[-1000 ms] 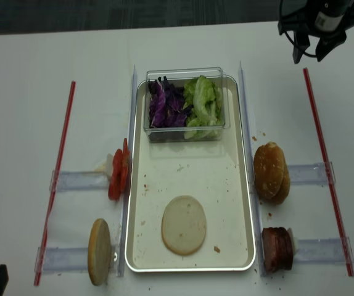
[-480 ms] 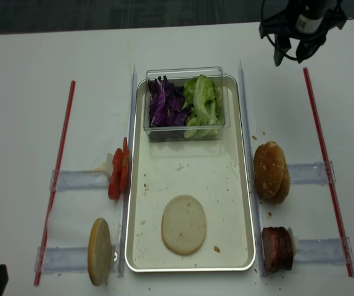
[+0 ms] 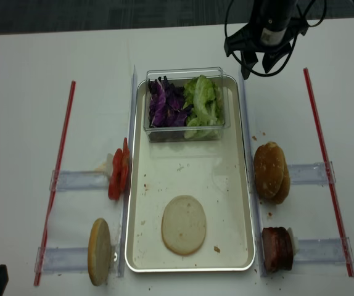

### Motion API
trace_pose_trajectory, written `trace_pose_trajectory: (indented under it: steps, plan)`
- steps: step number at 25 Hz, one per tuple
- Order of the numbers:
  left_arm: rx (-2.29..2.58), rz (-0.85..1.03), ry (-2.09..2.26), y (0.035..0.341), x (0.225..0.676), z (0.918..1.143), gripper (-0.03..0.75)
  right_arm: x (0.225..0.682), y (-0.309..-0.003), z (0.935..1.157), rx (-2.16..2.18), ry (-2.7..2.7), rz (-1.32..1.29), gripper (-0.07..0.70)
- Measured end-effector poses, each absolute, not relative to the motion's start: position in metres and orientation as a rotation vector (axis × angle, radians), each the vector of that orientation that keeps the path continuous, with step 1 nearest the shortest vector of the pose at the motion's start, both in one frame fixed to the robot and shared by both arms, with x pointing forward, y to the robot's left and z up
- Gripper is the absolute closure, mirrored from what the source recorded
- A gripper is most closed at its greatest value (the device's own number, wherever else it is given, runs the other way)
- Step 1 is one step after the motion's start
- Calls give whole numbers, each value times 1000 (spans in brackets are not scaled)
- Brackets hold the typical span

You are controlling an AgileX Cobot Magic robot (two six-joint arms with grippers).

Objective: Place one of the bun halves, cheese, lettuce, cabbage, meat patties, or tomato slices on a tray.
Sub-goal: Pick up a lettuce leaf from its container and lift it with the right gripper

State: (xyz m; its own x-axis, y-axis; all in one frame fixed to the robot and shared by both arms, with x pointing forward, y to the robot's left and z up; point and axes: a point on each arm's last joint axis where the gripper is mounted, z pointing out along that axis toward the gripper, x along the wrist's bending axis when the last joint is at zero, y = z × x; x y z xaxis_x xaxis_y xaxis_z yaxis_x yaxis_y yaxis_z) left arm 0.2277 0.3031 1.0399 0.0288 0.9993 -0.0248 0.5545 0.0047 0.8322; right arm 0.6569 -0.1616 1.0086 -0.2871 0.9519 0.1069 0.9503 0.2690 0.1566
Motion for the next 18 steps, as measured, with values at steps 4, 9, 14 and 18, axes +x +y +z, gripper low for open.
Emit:
trace_pose_trajectory:
  steps: [4, 9, 14, 18]
  plan:
    - [1630, 833, 1605, 303, 228, 1040, 288, 650, -141, 1009, 1818, 2539, 301, 242]
    - [1630, 833, 1605, 303, 228, 1040, 288, 642, -122, 1009, 1761, 2585, 301, 244]
    - [1630, 833, 1605, 303, 228, 1040, 288, 638, -112, 1009, 1749, 2596, 313, 244]
    - [1630, 833, 1605, 303, 228, 1040, 288, 635, -104, 1009, 1728, 2605, 333, 244]
